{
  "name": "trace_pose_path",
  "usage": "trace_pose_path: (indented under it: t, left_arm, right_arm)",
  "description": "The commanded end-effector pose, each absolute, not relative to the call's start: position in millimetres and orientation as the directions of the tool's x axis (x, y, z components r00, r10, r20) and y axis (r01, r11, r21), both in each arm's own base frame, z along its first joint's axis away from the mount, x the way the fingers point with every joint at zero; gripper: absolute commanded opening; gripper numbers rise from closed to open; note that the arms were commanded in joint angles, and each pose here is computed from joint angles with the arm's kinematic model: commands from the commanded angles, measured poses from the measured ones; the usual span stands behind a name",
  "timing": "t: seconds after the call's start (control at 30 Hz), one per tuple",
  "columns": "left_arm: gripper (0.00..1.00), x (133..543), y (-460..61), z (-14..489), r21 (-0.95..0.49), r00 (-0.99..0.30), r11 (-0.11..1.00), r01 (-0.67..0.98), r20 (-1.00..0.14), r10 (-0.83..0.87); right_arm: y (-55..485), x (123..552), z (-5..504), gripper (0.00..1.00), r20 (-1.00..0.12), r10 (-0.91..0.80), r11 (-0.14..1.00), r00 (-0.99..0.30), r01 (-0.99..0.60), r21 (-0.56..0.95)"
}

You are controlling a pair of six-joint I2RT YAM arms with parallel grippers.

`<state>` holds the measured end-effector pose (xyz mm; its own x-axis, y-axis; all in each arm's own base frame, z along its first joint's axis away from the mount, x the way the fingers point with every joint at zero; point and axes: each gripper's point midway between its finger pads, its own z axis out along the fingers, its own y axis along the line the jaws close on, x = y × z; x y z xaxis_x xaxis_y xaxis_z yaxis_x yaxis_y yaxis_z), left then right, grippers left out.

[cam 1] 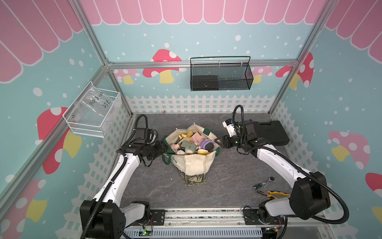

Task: Take out the pencil sharpeners from the tote bags
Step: Adjust the canvas bag at the center of the board, then pick up the canvas bag from the center of the board.

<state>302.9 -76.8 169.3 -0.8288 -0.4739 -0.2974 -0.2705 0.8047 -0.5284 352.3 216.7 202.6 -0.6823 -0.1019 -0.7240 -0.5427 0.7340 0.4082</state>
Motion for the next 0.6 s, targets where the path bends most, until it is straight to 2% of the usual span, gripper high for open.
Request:
trace_pose_path:
  t: [0.0, 0.2, 0.27, 0.4, 0.57]
  left_arm:
    - [0.55, 310.5, -76.2, 168.9, -0.526, -0.817, 0.809, -0.263, -0.325, -0.477]
    - [0.44, 316.7, -75.9, 160.6, -0.497, -0.833, 0.828, -0.259, -0.320, -0.452]
    - [0.25, 319.9, -76.5, 159.6, -0.493, -0.839, 0.831, -0.258, -0.313, -0.446]
    - [0.00, 327.5, -77.9, 170.4, -0.497, -0.841, 0.836, -0.234, -0.328, -0.431]
    - [0.00, 344.8, -64.0, 215.9, -0.507, -0.807, 0.836, -0.211, -0.392, -0.442]
  right_arm:
    - [220.2, 344.3, 191.3, 0.60, -0.699, -0.138, 0.722, -0.702, -0.554, 0.414]
    - [227.3, 341.4, 179.4, 0.55, -0.663, -0.170, 0.719, -0.729, -0.552, 0.423]
    - [231.8, 339.4, 175.7, 0.50, -0.653, -0.188, 0.716, -0.734, -0.558, 0.420]
    - [238.0, 335.9, 175.3, 0.34, -0.649, -0.194, 0.707, -0.735, -0.564, 0.427]
    - [260.2, 319.1, 181.9, 0.15, -0.646, -0.177, 0.642, -0.742, -0.585, 0.495]
